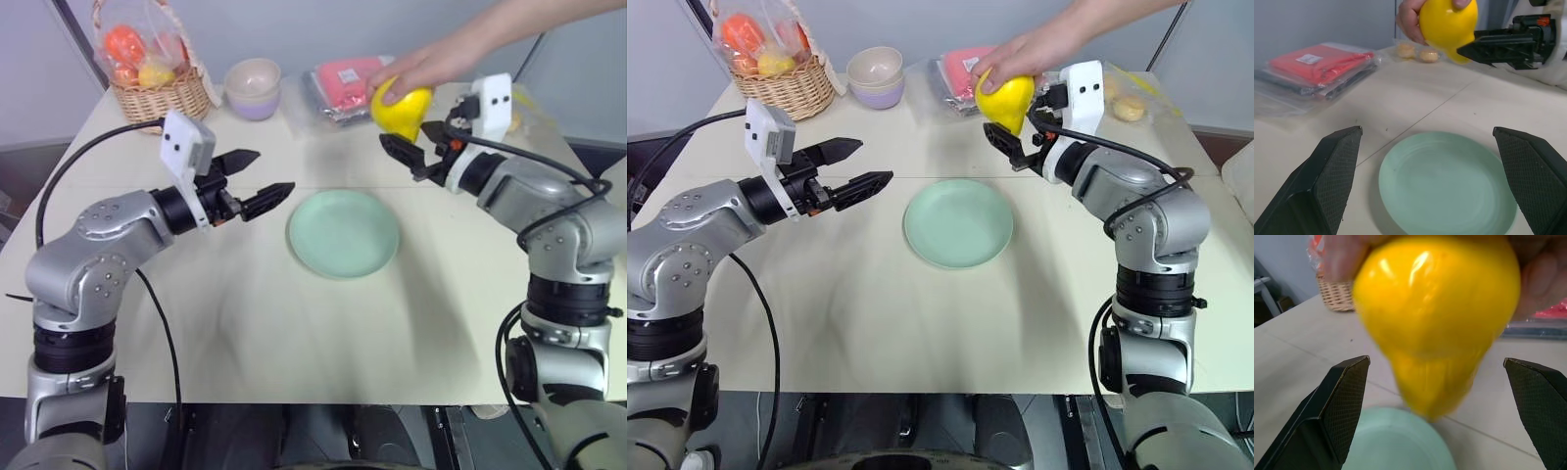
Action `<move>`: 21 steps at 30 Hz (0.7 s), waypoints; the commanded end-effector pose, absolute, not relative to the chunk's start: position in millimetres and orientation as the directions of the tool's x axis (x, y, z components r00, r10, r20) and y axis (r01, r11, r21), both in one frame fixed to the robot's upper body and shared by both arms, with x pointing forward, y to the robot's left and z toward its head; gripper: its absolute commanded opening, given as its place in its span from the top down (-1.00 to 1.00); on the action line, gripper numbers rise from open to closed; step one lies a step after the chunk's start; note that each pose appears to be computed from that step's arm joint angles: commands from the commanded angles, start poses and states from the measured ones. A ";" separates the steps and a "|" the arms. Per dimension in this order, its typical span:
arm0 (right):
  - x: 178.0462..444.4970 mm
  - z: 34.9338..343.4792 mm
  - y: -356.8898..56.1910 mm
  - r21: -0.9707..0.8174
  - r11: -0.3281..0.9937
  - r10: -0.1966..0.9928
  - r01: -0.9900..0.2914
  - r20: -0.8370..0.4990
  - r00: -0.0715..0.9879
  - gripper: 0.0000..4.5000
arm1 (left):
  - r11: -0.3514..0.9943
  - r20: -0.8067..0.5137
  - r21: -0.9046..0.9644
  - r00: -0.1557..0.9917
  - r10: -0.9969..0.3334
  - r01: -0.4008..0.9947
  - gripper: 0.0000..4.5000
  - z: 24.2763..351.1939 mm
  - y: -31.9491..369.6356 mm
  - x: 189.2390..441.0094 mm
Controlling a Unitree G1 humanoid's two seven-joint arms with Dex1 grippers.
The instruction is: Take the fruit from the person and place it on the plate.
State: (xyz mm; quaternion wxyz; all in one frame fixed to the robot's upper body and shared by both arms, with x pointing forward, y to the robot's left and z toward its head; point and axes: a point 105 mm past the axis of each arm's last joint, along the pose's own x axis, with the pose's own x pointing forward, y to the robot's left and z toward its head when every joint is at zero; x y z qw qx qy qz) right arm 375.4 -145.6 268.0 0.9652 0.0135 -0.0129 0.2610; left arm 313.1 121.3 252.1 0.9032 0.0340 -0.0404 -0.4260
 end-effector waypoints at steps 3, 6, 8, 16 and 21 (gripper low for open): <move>379.5 288.1 -140.3 -0.009 0.856 0.514 -0.516 0.101 0.852 -1.00 | 0.640 0.088 0.145 0.634 -0.768 0.755 -0.99 264.7 122.4 306.9; 380.2 289.7 -139.2 -0.017 0.853 0.521 -0.522 0.105 0.847 -0.58 | 0.643 0.091 0.147 0.637 -0.765 0.752 -1.00 264.9 122.7 306.6; 379.9 290.2 -138.1 -0.020 0.849 0.527 -0.528 0.107 0.843 -0.17 | 0.644 0.092 0.147 0.637 -0.765 0.751 -1.00 265.2 122.5 306.5; 374.7 292.4 -133.2 -0.031 0.832 0.554 -0.555 0.103 0.826 0.27 | 0.644 0.094 0.147 0.638 -0.765 0.751 -1.00 265.5 122.8 306.9; 369.8 282.5 -130.3 -0.030 0.825 0.565 -0.564 0.065 0.823 0.27 | 0.644 0.091 0.144 0.638 -0.765 0.751 -1.00 264.5 123.5 307.2</move>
